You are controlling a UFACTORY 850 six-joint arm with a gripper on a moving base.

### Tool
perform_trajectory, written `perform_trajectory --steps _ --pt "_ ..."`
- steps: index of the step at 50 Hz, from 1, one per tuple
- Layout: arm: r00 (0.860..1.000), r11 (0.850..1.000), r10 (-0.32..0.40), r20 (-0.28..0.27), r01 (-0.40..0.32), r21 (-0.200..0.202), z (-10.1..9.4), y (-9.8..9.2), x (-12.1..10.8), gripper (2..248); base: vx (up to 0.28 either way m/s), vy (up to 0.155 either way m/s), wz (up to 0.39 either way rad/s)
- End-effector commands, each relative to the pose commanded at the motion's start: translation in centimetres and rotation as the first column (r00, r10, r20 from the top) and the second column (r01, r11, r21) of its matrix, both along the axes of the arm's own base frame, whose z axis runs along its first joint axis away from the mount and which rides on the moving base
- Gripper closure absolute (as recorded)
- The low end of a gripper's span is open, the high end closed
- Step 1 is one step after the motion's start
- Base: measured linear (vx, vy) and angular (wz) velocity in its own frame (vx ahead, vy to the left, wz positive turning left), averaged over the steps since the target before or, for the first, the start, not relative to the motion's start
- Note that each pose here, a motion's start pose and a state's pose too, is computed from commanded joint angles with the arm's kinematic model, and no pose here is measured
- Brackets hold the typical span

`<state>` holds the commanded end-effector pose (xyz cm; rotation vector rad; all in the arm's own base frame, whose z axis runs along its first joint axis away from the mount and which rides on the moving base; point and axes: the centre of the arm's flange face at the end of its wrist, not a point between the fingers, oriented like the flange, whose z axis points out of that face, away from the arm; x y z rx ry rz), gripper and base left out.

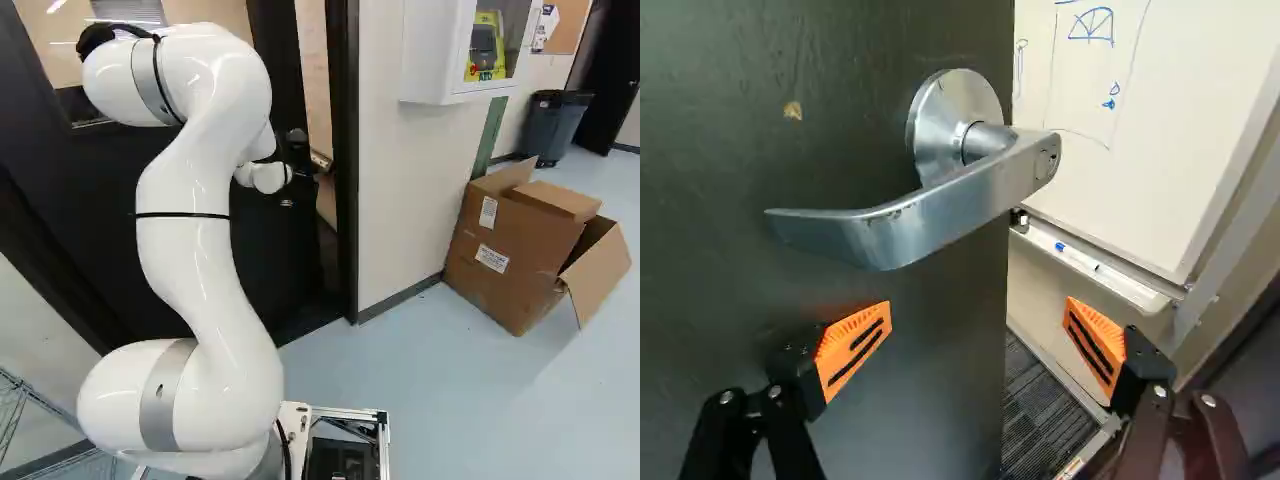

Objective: Open the door and move inside

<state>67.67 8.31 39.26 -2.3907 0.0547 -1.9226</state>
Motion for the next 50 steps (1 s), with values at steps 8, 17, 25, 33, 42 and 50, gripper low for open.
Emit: perform_trajectory --steps 8,17,25,33,42,50 --pt "1.0 1.0 0.012 0.0 -0.012 0.0 0.0 0.8 -0.1 3 0.0 0.0 0.0" --pt "1.0 1.0 0.029 -0.012 -0.029 -0.006 0.2 1.4 -1.6 3 0.0 0.0 0.0" --pt "0.997 0.997 0.073 -0.036 -0.074 -0.027 0.3 2.2 -3.1 3 0.0 0.0 0.0" --pt "0.987 0.986 0.147 -0.068 -0.151 -0.065 0.3 3.6 -4.4 3 0.0 0.0 0.0" --pt "0.965 0.961 0.239 -0.111 -0.252 -0.115 0.0 5.5 -5.3 3 0.0 0.0 0.0" --pt "0.936 0.927 0.317 -0.151 -0.339 -0.16 -0.4 7.1 -5.8 3 0.0 0.0 0.0"
